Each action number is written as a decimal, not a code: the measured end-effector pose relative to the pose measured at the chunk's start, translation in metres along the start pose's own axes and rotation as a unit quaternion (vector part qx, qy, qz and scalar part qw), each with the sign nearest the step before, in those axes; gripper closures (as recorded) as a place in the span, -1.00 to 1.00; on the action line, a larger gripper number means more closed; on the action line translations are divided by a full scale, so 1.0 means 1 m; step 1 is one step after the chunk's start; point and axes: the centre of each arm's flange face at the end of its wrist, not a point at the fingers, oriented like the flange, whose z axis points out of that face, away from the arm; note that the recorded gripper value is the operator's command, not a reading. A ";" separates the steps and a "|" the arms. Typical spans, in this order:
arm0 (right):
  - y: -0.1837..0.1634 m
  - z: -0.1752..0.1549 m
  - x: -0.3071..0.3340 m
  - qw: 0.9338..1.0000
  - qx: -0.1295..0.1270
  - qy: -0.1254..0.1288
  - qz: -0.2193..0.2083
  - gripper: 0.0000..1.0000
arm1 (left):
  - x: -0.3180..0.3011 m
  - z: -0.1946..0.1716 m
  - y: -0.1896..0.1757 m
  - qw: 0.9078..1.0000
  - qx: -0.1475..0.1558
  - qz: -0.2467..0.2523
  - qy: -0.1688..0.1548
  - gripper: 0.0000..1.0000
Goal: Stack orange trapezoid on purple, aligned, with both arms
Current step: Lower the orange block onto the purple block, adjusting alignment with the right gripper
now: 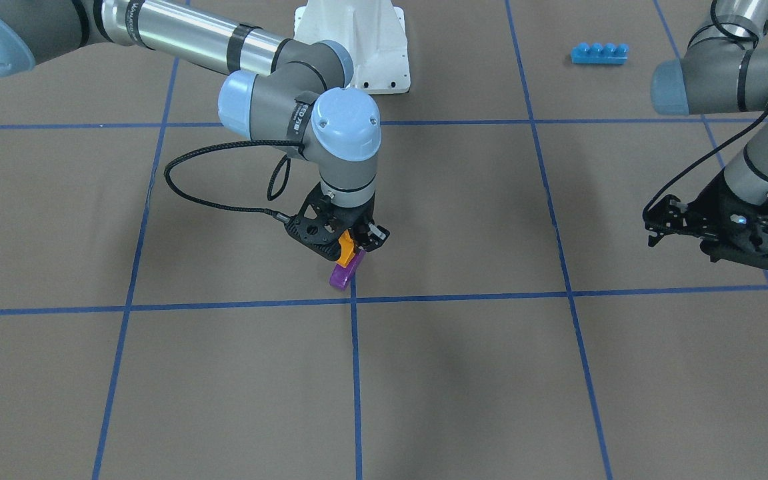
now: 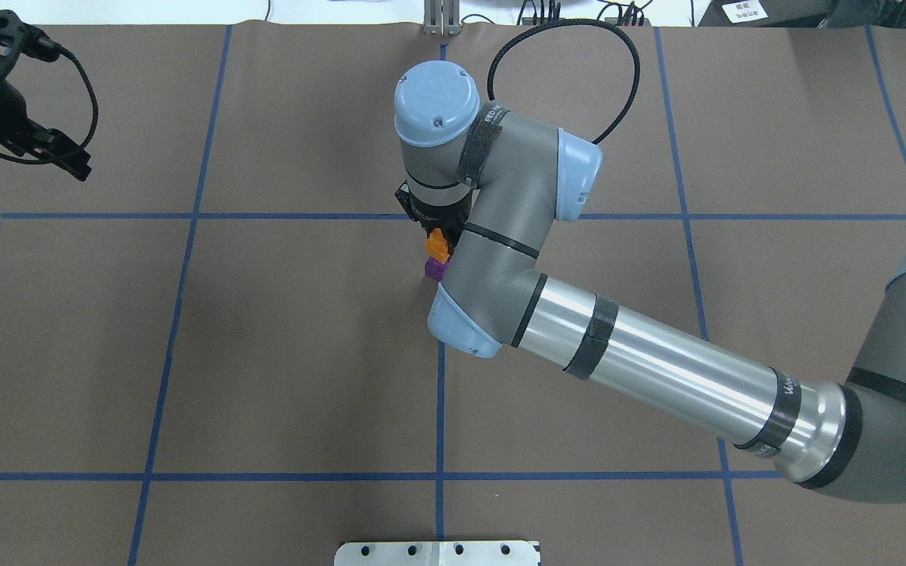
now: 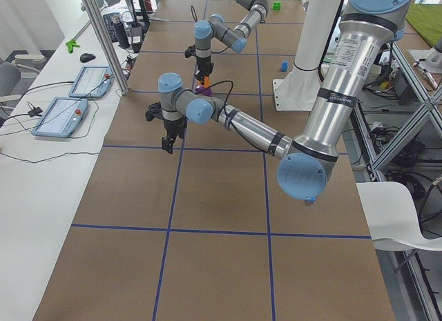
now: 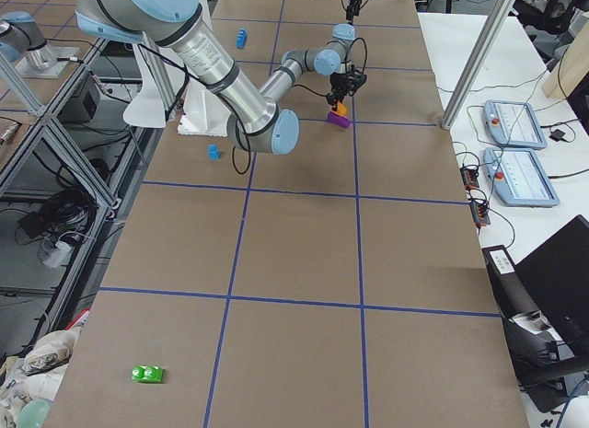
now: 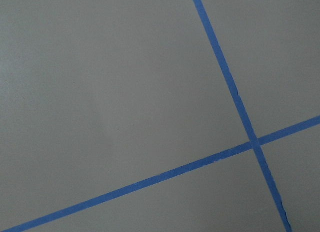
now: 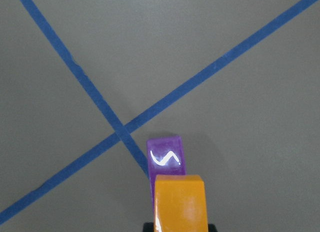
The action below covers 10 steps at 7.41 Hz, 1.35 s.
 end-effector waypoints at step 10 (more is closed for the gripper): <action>0.005 0.002 -0.001 1.000 -0.005 0.001 -0.002 1.00 | -0.001 0.003 0.000 1.000 -0.002 0.000 -0.001 -1.00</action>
